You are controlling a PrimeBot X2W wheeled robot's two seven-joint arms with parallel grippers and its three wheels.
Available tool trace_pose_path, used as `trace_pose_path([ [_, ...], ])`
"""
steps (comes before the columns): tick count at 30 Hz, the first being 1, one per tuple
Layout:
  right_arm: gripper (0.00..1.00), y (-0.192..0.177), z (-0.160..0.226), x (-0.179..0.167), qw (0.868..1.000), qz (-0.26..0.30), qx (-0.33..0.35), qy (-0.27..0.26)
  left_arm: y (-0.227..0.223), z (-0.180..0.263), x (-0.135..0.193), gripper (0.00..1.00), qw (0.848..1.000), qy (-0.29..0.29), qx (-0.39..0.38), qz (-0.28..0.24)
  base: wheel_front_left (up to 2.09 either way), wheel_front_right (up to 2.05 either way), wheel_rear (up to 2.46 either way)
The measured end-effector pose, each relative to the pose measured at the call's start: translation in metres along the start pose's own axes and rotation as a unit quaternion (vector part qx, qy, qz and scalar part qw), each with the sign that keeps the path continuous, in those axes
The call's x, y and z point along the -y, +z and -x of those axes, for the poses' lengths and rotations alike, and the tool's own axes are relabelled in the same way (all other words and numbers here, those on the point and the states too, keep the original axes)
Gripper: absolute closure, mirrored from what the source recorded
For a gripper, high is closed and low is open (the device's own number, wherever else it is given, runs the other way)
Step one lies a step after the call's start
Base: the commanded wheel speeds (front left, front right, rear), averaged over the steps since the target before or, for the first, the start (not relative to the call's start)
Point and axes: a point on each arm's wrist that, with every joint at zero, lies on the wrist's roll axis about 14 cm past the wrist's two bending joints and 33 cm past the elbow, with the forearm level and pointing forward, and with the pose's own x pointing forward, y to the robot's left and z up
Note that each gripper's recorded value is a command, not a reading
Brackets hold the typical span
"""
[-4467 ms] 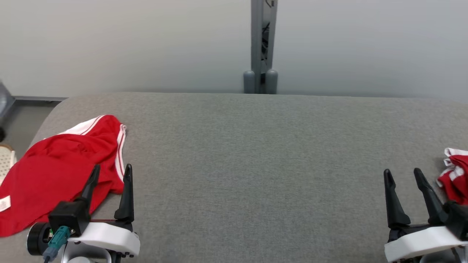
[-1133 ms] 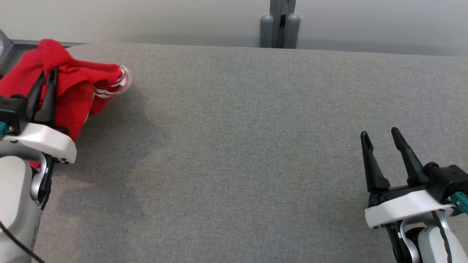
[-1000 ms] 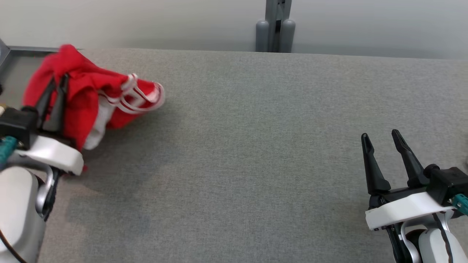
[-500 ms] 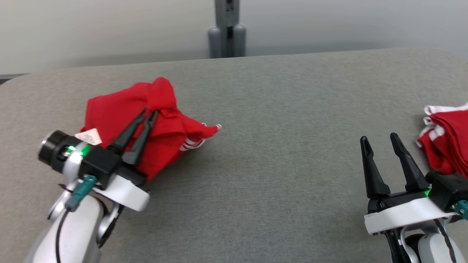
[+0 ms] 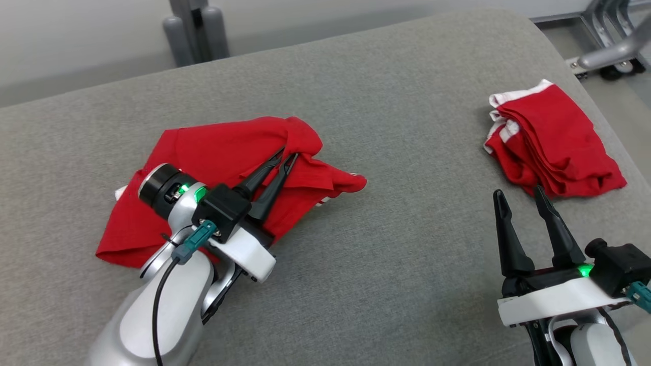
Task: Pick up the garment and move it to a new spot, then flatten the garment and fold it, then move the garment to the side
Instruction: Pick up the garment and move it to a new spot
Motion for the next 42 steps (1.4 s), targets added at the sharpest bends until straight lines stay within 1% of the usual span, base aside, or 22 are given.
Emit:
trace_pose_path([
  [4,0.00,-0.004,0.005,0.014,1.000,0.000,-0.004,-0.023,-0.019,-0.021,0.025,1.00,0.999,-0.036,-0.015,0.029,0.00,0.00,0.00],
  [7,0.00,-0.012,0.011,0.024,0.999,-0.001,-0.015,-0.040,-0.041,-0.027,0.043,1.00,0.996,-0.058,-0.040,0.050,0.00,0.00,0.00],
  [8,0.00,-0.013,0.012,0.027,0.999,0.001,-0.016,-0.044,-0.044,-0.029,0.046,0.91,0.996,-0.061,-0.043,0.057,0.00,0.00,0.00],
  [9,0.00,-0.014,0.013,0.029,0.999,0.000,-0.018,-0.048,-0.046,-0.031,0.047,0.56,0.995,-0.062,-0.045,0.063,0.00,0.00,0.00],
  [10,0.00,-0.015,0.014,0.030,0.999,-0.001,-0.018,-0.050,-0.048,-0.033,0.049,0.05,0.995,-0.063,-0.047,0.066,0.00,0.00,0.00],
  [11,0.00,-0.016,0.014,0.031,0.998,-0.001,-0.019,-0.052,-0.048,-0.033,0.050,0.00,0.994,-0.063,-0.048,0.069,0.00,0.00,0.00],
  [13,0.00,-0.017,0.014,0.032,0.998,-0.002,-0.020,-0.054,-0.045,-0.033,0.048,0.00,0.995,-0.055,-0.043,0.078,0.00,0.00,0.00],
  [14,0.00,-0.018,0.014,0.033,0.998,-0.002,-0.020,-0.054,-0.042,-0.032,0.041,0.00,0.995,-0.041,-0.040,0.086,0.00,0.00,0.00],
  [16,0.00,-0.016,0.012,0.033,0.998,0.000,-0.017,-0.052,-0.038,-0.029,0.030,0.00,0.996,-0.017,-0.034,0.086,0.00,0.00,0.00],
  [20,0.00,-0.015,0.006,0.024,0.999,0.002,-0.013,-0.037,-0.034,-0.009,0.005,0.00,0.994,0.047,-0.031,0.094,0.00,0.00,0.00],
  [22,0.00,-0.014,0.003,0.019,1.000,0.003,-0.009,-0.029,-0.029,0.002,-0.009,0.00,0.993,0.079,-0.026,0.088,0.00,0.00,0.00],
  [25,0.00,-0.012,-0.003,0.010,1.000,0.004,-0.007,-0.013,-0.024,0.023,-0.030,0.00,0.987,0.130,-0.022,0.087,0.00,0.00,0.00],
  [28,0.00,-0.010,-0.009,-0.002,1.000,0.008,-0.004,0.005,-0.016,0.046,-0.052,0.00,0.981,0.176,-0.015,0.079,0.00,0.00,0.00],
  [32,0.00,-0.007,-0.015,-0.019,0.999,0.014,-0.002,0.032,-0.006,0.083,-0.083,0.00,0.969,0.240,-0.010,0.061,0.00,0.00,0.00],
  [36,0.00,-0.002,-0.018,-0.036,0.998,0.018,0.002,0.056,0.007,0.121,-0.111,0.00,0.952,0.302,-0.001,0.040,0.00,0.00,0.00],
  [39,0.00,0.002,-0.018,-0.045,0.997,0.022,0.005,0.069,0.018,0.146,-0.122,0.00,0.941,0.337,0.007,0.027,0.00,0.00,0.00],
  [42,0.00,0.003,-0.014,-0.049,0.997,0.026,0.002,0.077,0.026,0.167,-0.125,0.00,0.933,0.360,0.011,0.016,0.00,0.00,0.00],
])
